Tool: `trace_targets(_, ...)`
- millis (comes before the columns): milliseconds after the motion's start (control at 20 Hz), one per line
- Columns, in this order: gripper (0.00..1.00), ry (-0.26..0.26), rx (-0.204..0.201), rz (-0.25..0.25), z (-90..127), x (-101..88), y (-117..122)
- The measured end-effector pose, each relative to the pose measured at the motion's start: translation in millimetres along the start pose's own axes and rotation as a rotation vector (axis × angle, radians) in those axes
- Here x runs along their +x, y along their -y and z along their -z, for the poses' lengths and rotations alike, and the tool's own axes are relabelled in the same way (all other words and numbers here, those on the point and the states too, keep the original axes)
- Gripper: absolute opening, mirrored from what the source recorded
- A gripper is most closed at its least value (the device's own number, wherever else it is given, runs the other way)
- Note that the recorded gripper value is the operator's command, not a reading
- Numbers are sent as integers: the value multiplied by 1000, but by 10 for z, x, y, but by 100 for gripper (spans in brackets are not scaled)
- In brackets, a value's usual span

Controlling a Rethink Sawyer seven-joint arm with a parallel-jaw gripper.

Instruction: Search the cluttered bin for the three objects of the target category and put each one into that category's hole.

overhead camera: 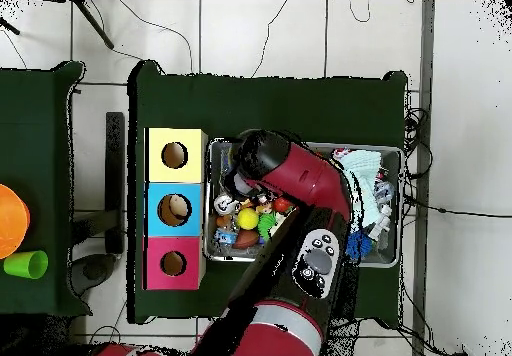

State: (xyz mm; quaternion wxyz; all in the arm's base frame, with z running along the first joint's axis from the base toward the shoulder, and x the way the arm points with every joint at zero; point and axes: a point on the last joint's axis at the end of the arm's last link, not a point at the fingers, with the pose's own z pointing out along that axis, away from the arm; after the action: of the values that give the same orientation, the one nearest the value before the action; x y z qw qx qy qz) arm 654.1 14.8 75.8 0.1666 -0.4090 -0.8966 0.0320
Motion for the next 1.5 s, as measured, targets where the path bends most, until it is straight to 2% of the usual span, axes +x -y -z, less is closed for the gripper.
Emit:
trace_targets(850, 0, -1, -20, -35, 99, -239, 144)
trace_targets(1500, 0, 19, -41, -19, 358, -341, -44)
